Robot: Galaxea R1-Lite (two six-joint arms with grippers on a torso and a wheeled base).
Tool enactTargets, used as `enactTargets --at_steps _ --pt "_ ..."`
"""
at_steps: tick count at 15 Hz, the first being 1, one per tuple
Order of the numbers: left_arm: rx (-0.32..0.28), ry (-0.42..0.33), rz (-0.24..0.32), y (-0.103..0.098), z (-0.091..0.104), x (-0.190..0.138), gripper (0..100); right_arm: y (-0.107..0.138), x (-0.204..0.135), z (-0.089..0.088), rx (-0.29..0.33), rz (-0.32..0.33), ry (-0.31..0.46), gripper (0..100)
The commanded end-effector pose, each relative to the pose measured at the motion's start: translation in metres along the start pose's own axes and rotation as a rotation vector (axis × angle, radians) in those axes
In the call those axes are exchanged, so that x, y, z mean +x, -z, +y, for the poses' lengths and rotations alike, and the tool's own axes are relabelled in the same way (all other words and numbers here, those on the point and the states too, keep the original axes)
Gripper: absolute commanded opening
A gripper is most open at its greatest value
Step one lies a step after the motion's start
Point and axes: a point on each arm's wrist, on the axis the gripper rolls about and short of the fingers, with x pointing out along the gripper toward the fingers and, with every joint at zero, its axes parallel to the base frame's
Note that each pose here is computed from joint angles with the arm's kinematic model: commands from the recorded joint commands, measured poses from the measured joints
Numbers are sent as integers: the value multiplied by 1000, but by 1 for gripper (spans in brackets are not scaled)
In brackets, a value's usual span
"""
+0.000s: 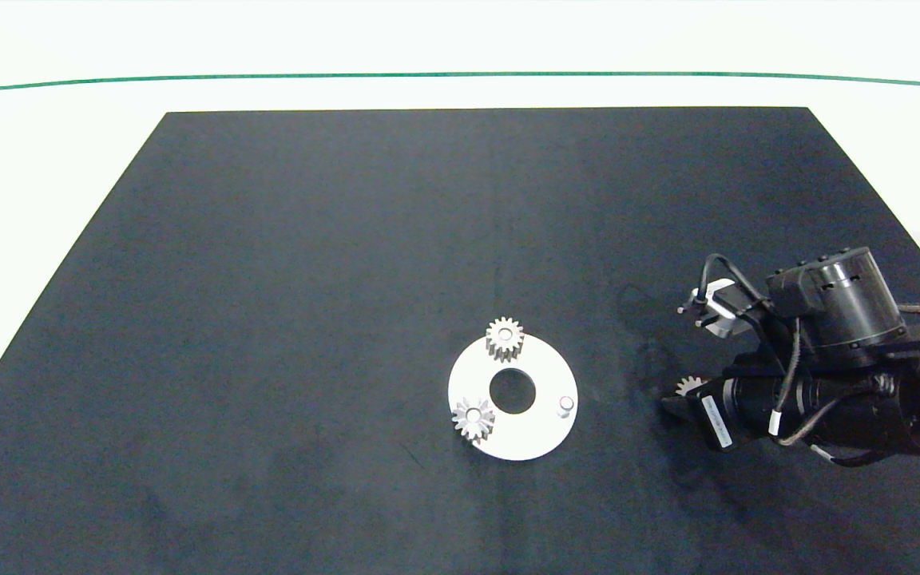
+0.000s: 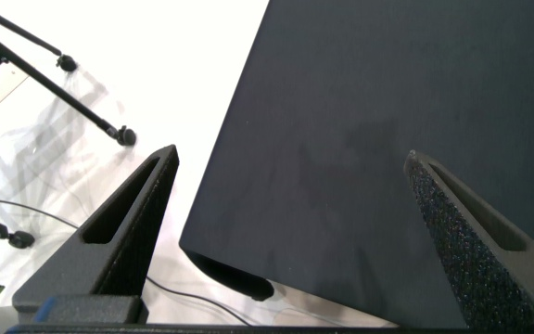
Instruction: Install three planetary gears onto the carrier pins
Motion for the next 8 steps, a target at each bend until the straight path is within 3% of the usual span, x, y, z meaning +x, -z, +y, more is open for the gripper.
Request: enactTargets --at_steps 1,4,8 --pt "5 -6 8 1 -1 1 100 -4 -8 1 -9 -3 -5 10" --pt "6 -8 11 1 -1 1 100 -17 -51 15 -70 21 -65 10" --pt "5 -8 8 1 -1 1 100 -36 -71 37 -130 -65 -46 10"
